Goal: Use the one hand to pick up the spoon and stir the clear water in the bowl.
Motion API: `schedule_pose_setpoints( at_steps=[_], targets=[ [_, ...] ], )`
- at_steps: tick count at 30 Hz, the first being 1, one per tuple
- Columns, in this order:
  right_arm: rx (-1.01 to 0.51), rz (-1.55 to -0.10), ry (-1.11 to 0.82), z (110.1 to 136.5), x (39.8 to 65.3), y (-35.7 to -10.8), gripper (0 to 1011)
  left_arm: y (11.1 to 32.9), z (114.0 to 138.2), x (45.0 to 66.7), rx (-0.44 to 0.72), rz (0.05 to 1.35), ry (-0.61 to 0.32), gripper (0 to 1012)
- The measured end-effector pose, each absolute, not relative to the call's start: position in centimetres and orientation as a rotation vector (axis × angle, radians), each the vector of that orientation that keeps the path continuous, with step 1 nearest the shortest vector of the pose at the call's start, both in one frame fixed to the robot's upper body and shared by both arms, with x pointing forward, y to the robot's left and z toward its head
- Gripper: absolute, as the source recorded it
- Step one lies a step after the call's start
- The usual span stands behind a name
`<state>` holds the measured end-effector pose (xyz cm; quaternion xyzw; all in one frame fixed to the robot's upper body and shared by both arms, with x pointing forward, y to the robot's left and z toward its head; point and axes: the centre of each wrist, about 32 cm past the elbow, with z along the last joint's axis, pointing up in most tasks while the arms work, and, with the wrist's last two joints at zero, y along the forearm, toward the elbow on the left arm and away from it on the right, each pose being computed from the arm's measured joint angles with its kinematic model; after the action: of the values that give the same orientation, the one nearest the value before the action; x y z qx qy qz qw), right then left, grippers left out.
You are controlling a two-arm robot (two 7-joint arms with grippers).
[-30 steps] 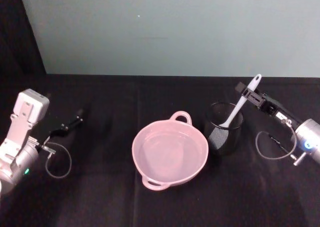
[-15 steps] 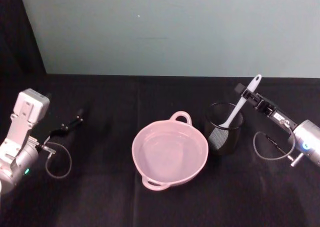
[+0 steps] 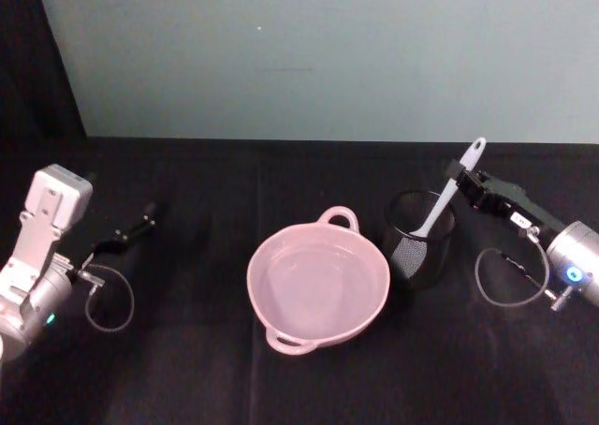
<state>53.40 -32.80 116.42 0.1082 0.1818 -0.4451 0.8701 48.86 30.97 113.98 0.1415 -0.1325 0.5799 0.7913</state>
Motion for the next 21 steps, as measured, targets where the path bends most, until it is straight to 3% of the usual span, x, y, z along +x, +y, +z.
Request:
schedule_pose_setpoints(
  at_steps=[9, 21],
  targets=[
    [0.135, -0.937, 0.199, 118.8, 52.8, -32.1, 112, 31.0, 114.0, 48.9, 0.304, 1.248, -0.285, 1005],
    [0.060, -0.884, -0.012, 124.7, 52.4, -30.7, 112, 31.0, 114.0, 48.9, 0.304, 1.248, -0.285, 1005]
  ],
)
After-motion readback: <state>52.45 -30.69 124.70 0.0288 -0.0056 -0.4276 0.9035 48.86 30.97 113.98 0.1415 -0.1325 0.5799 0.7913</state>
